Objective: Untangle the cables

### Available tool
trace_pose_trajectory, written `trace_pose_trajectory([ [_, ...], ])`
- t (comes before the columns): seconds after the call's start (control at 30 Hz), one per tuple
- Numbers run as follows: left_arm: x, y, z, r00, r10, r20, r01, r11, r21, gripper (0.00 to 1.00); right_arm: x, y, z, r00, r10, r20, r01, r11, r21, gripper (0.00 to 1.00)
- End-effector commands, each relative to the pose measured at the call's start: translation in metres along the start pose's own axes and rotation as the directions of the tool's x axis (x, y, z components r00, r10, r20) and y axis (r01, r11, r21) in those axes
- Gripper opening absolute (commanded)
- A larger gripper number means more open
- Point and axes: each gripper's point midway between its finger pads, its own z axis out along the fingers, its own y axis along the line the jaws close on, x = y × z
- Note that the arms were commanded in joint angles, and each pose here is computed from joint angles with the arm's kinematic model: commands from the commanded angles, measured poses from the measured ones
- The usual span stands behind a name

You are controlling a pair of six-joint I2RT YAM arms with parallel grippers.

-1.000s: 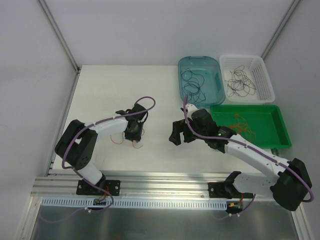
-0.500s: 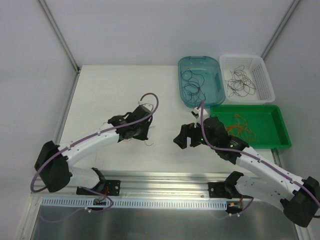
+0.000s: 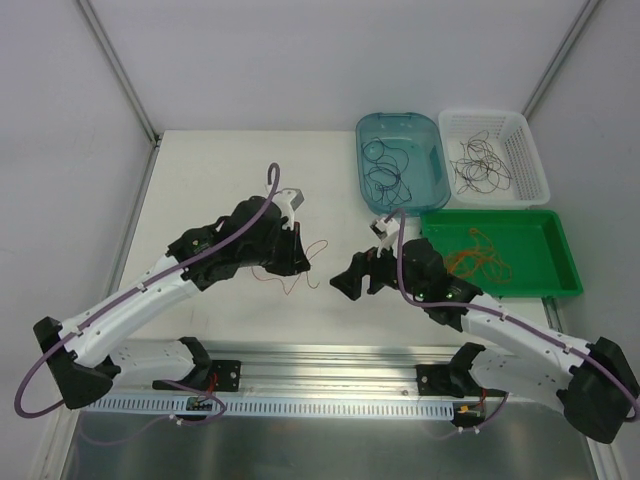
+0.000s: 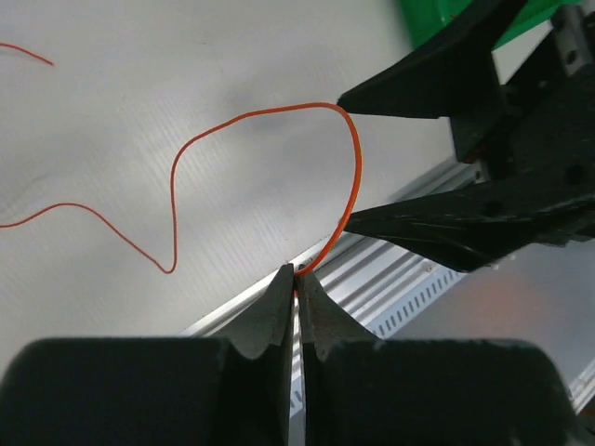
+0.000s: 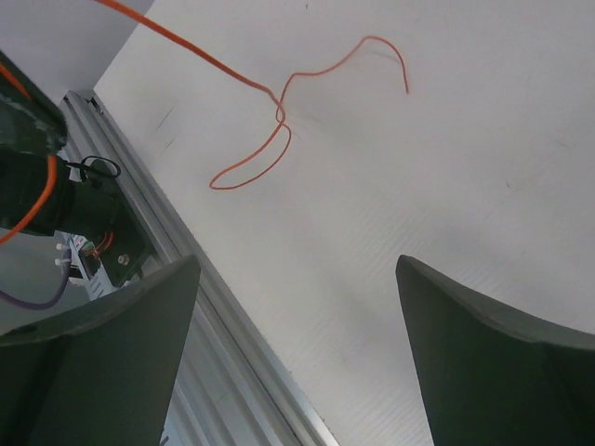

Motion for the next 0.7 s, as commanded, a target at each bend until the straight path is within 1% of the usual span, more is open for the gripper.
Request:
trace_pose_trajectory([
  [0.0,-0.005,-0.032,-0.029,0.998,-0.056,-0.006,0.056,0.991,0.118,0.0,-0.026,0.023,0.012,0.991,-0.06,0.118,0.074,0.991,-0.115,0.91],
  [0.03,-0.007,-0.034,-0.034,0.998,-0.061,0.005,0.06,0.99,0.126,0.0,-0.033,0.028,0.014,0.987,-0.053,0.151,0.074,0.988,-0.136,0.91],
  [0.1,-0.011,-0.037,-0.04,0.996,-0.082,0.018,0.079,0.987,0.137,0.0,-0.03,0.033,0.023,0.989,-0.036,0.144,0.06,0.984,-0.166,0.91],
  [0.17,-0.017,-0.039,-0.047,0.995,-0.092,0.043,0.085,0.986,0.147,0.0,-0.037,0.044,0.026,0.984,-0.012,0.177,0.05,0.976,-0.212,0.91],
  [0.2,-0.019,-0.04,-0.049,0.993,-0.103,0.052,0.094,0.984,0.149,0.0,-0.033,0.046,0.033,0.986,-0.002,0.165,0.039,0.974,-0.222,0.91],
  [0.23,-0.023,-0.04,-0.053,0.991,-0.111,0.073,0.099,0.984,0.147,0.0,-0.039,0.053,0.034,0.981,0.005,0.194,0.045,0.968,-0.249,0.9],
  [0.3,-0.026,-0.042,-0.057,0.988,-0.13,0.086,0.116,0.982,0.152,0.0,-0.038,0.063,0.038,0.981,0.038,0.192,0.019,0.958,-0.286,0.9],
  [0.5,-0.037,-0.05,-0.068,0.98,-0.166,0.113,0.145,0.973,0.179,0.0,-0.027,0.072,0.066,0.985,0.068,0.156,-0.019,0.954,-0.299,0.88],
  [0.53,-0.039,-0.051,-0.069,0.978,-0.168,0.119,0.145,0.973,0.182,0.0,-0.029,0.074,0.069,0.984,0.072,0.164,-0.02,0.953,-0.304,0.86],
  [0.67,-0.043,-0.049,-0.073,0.972,-0.185,0.143,0.159,0.972,0.174,0.0,-0.02,0.076,0.088,0.988,0.093,0.126,-0.048,0.947,-0.318,0.81],
])
